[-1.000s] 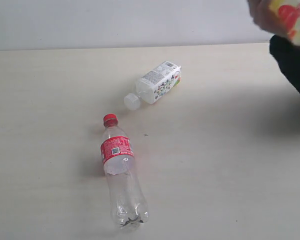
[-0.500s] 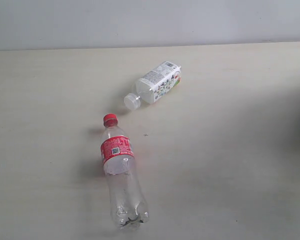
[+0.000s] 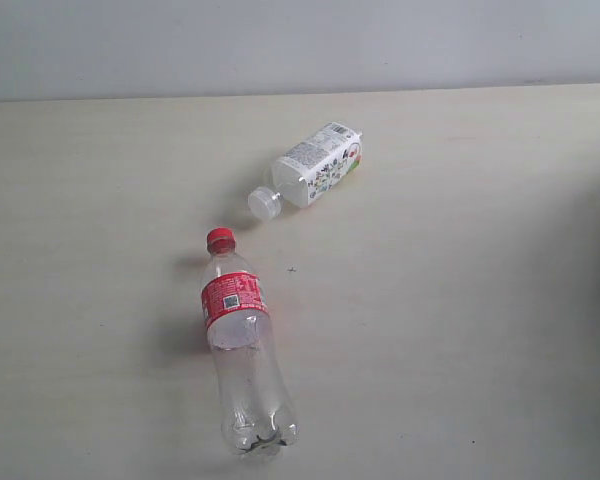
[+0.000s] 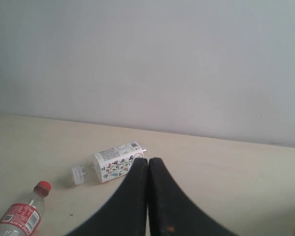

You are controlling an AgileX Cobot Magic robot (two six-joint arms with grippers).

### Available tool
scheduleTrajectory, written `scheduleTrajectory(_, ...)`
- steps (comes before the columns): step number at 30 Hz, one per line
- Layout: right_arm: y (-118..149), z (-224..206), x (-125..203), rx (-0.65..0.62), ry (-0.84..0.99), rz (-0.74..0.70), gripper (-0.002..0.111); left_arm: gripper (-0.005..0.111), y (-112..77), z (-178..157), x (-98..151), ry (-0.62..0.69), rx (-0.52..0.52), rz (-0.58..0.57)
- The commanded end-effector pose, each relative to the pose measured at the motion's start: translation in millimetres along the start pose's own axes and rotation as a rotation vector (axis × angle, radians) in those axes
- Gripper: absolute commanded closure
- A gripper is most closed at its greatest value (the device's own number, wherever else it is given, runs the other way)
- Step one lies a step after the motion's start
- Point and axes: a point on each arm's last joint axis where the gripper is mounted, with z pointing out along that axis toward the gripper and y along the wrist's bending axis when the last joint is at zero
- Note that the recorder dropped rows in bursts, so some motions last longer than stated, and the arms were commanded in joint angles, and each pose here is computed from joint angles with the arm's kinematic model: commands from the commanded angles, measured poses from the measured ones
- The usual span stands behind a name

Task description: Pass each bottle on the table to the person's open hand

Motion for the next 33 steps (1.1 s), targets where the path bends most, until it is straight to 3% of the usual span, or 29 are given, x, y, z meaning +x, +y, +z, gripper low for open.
scheduleTrajectory(1, -0.1, -0.3, 1.0, 0.003, 0.002, -0.008, 0.108, 0.107, 0.0, -0.3, 0.4, -0.006, 0.001, 0.002)
scheduleTrajectory(33, 1.1, -0.3, 0.1, -0.011, -0.007, 0.015, 0.108, 0.107, 0.0, -0.3, 0.4, -0.006, 0.001, 0.002)
